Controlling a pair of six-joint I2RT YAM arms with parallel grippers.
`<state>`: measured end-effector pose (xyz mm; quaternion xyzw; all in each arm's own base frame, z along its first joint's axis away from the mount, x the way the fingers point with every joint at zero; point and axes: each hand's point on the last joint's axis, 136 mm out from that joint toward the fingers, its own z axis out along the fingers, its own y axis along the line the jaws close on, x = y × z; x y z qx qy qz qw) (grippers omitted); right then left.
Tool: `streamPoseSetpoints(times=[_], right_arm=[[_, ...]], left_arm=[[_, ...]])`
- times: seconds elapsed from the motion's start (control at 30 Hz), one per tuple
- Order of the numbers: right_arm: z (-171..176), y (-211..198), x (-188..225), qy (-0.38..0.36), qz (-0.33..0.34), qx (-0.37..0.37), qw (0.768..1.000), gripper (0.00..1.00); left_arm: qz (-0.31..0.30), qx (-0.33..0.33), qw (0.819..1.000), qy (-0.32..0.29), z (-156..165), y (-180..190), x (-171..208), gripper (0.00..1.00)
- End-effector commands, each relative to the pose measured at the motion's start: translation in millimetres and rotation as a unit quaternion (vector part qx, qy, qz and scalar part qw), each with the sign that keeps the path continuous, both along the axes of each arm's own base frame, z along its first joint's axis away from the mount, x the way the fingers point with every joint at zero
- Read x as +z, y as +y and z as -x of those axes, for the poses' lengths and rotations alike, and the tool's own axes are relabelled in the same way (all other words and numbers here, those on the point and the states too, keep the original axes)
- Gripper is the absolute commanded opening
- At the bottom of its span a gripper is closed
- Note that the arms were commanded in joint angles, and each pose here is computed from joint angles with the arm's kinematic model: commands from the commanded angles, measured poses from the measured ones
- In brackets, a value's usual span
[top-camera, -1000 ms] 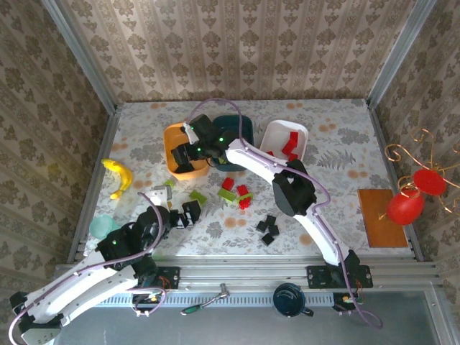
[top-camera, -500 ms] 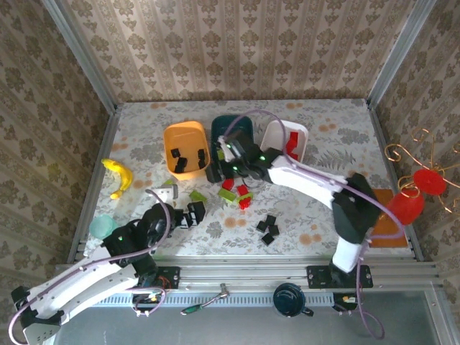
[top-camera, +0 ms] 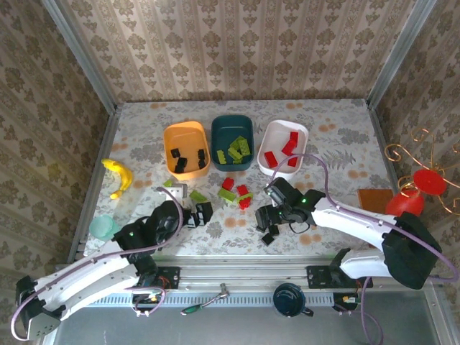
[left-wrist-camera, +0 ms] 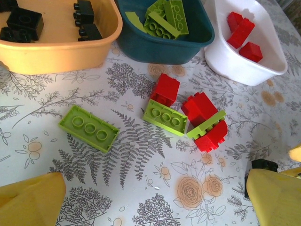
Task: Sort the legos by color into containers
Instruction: Pick up the lego from the bottom-center of the table.
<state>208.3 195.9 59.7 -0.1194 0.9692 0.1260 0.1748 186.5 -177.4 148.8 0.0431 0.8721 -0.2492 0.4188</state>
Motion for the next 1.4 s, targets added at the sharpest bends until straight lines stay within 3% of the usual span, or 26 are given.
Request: streamPoseSetpoints(times=[0.0, 0.23, 0.53, 0.87, 1.0, 1.17, 1.37], right_arm=[[2, -14, -10, 0.011, 0.032, -0.036, 0.999, 0.79], [-12, -4, -13, 0.013, -0.031, -0.150, 0.988, 0.78], [-20, -12, -24, 0.017, -0.023, -0.231, 0.973, 0.72], [-5, -9, -48, 0.063, -0.012, -0.233, 0.970, 0.58], [-5, -11, -49, 0.061, -0.008, -0.228, 0.972, 0.45], [-21, -4, -28, 0.028, -0.018, -0.207, 0.978, 0.30], [-63, 20, 44, -0.066, -0.074, -0.137, 0.986, 0.24]], left_arm=[[0.007, -0.011, 1.000, -0.003, 0, -6, 0, 1.00], [0.011, -0.007, 1.000, 0.000, -1, -5, -2, 1.00], [0.017, -0.008, 1.000, 0.003, 1, -4, -3, 1.00], [0.021, -0.006, 1.000, 0.001, 2, -1, -3, 1.00], [0.021, -0.005, 1.000, 0.002, 2, 0, -3, 1.00], [0.022, -0.007, 1.000, 0.000, 2, 0, -1, 1.00], [0.012, -0.002, 1.000, -0.004, 3, 6, 6, 1.00]])
